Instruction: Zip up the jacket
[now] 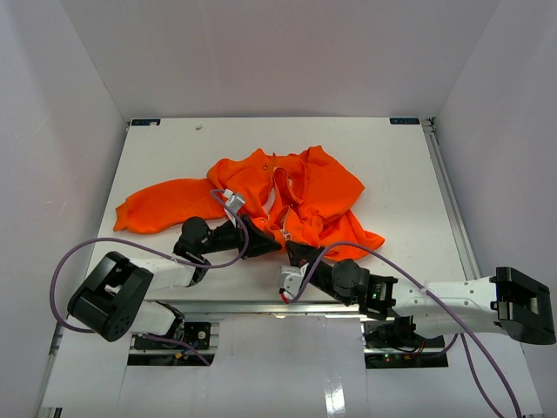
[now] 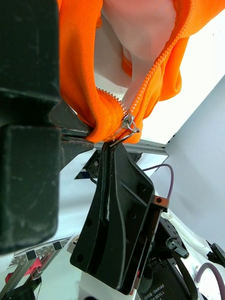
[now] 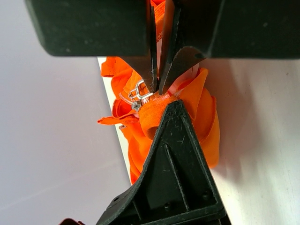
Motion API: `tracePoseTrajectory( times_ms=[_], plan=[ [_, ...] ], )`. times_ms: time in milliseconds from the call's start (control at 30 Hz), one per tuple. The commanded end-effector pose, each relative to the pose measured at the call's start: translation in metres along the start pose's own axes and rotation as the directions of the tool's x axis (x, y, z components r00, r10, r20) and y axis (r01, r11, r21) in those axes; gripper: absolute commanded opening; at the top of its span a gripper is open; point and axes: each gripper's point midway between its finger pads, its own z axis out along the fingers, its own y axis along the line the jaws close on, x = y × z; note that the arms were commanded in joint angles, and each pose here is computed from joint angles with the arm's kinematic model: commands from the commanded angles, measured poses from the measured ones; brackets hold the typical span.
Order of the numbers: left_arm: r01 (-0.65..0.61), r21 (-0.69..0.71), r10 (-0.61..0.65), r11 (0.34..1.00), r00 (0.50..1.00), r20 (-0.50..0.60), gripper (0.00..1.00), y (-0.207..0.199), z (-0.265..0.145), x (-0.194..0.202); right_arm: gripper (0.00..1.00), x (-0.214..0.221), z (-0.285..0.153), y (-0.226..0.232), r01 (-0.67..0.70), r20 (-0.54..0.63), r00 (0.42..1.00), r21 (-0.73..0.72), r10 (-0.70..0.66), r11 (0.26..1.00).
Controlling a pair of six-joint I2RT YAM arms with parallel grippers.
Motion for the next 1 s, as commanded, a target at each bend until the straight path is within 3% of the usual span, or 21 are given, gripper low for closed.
tracePoseTrajectory(
  times_ms=[0,367,767,967],
  plan=[
    [-0.026,0.042,0.027,0.999,0.999,-0.038,0.00,-0.010,-0.001,0.007,0.08,-0.014,0.000,-0.047,-0.080,0.008,0.997,0.157,0.080,0.984],
    [-0.028,0.024,0.029,0.999,0.999,-0.037,0.00,-0.006,-0.001,0.007,0.09,-0.013,0.000,-0.064,-0.136,-0.015,0.990,0.221,0.143,0.966],
    [-0.045,0.031,0.046,0.998,0.998,-0.030,0.00,-0.011,-0.004,0.007,0.08,-0.011,0.012,-0.042,-0.209,-0.033,0.976,0.144,0.216,0.967],
    [-0.051,0.043,0.052,0.998,0.998,-0.031,0.00,-0.014,-0.007,0.012,0.08,-0.003,0.013,-0.068,-0.269,-0.039,0.957,0.255,0.288,0.929]
  ],
)
